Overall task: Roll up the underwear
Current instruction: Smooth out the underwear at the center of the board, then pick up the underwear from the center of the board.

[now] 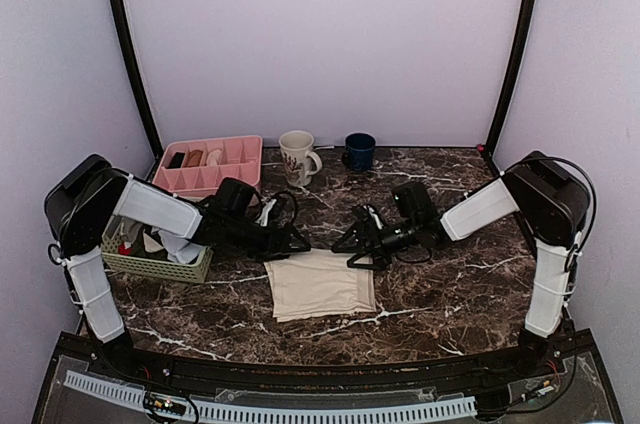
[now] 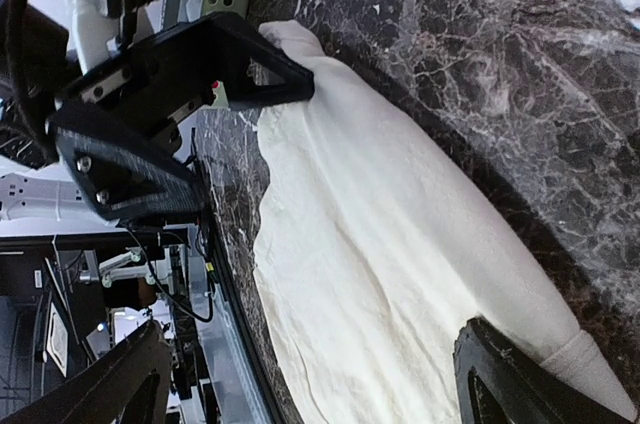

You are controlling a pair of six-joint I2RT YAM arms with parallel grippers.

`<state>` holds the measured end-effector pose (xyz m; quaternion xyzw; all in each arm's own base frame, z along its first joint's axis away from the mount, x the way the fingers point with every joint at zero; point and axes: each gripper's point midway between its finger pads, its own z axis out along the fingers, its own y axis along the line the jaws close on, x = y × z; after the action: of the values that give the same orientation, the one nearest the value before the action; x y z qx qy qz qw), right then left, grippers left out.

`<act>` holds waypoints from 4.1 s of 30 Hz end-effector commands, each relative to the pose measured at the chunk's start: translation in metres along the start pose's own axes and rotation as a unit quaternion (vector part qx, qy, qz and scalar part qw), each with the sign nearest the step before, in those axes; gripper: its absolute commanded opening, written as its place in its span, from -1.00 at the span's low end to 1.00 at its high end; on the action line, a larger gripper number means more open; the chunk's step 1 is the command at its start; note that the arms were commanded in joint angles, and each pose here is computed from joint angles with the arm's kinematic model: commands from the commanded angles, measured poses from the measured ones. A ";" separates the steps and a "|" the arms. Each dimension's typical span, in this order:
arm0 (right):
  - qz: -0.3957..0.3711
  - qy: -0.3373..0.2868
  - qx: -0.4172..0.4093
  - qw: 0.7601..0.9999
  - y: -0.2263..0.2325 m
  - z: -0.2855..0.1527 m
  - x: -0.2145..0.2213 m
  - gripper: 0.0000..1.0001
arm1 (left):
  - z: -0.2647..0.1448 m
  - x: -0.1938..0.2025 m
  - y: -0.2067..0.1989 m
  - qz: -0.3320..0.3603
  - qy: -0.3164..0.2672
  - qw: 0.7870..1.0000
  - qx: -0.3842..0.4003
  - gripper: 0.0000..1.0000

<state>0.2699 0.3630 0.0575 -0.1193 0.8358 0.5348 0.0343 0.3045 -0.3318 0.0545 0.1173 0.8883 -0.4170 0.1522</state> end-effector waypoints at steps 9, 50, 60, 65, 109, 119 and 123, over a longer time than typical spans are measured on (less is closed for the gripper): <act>0.002 -0.006 0.002 1.000 -0.003 -0.026 0.007 0.89 | -0.027 0.000 0.009 0.016 -0.009 1.000 0.017 0.86; -0.078 0.041 0.029 0.996 0.043 -0.026 0.005 0.60 | -0.053 0.022 -0.029 0.174 0.001 0.985 -0.017 0.68; -0.075 0.120 0.028 0.990 0.036 0.001 0.062 0.13 | -0.008 0.071 -0.021 0.171 0.086 0.981 -0.029 0.23; -0.079 0.176 0.081 0.978 -0.006 0.008 0.079 -0.07 | -0.005 0.100 0.020 0.141 0.153 0.974 -0.092 0.03; -0.553 0.185 0.279 0.763 0.020 0.012 0.127 -0.71 | -0.137 0.073 -0.023 0.427 -0.053 0.891 -0.141 0.60; -0.559 0.203 0.287 0.751 0.004 0.007 0.137 -0.63 | -0.128 0.081 -0.019 0.440 -0.027 0.888 -0.129 0.53; -0.567 0.195 0.285 0.747 0.015 0.007 0.133 -0.57 | -0.125 0.086 -0.016 0.440 -0.011 0.889 -0.126 0.50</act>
<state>0.1369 0.3497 0.0297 -0.6512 0.7270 0.1229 0.1799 0.2062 -0.2380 0.1190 0.4536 0.7905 -0.1891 0.3655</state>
